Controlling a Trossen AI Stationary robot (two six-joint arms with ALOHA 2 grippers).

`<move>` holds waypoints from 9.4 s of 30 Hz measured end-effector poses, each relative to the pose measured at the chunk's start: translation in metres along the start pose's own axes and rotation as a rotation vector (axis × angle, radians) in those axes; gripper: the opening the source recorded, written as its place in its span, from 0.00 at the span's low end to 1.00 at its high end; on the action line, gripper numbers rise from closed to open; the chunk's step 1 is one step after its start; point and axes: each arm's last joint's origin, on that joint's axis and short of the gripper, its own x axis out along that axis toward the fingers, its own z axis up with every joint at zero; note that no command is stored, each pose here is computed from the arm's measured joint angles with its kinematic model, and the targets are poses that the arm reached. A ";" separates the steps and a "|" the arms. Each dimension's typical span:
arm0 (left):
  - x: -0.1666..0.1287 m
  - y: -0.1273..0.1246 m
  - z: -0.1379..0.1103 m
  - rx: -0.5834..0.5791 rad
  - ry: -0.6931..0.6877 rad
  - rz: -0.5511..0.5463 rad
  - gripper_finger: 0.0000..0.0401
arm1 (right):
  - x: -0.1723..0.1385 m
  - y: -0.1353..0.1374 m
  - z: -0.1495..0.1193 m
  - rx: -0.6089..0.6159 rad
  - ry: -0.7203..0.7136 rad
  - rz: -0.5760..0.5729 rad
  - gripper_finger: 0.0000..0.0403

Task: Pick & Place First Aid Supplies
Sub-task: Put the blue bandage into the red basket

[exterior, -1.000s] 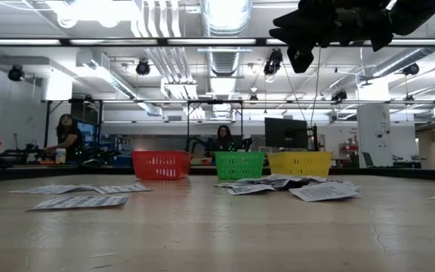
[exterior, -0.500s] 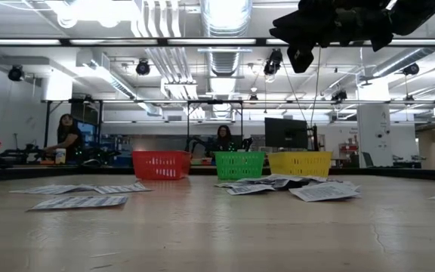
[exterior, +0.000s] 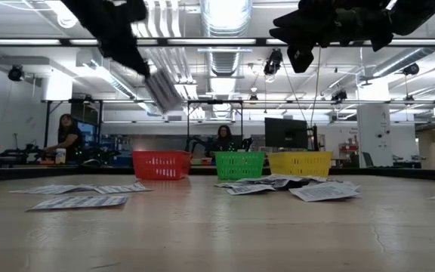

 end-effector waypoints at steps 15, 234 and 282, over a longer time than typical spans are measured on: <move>0.078 0.151 0.021 -0.163 0.315 -0.296 0.00 | 0.000 0.000 0.000 0.000 0.000 0.000 0.17; -0.139 -0.069 -0.020 -0.202 -1.012 -1.055 0.00 | 0.000 0.000 0.000 -0.004 -0.001 -0.001 0.21; 0.100 0.102 0.041 0.054 0.486 -0.149 0.00 | 0.000 0.000 0.000 0.000 -0.001 -0.001 0.20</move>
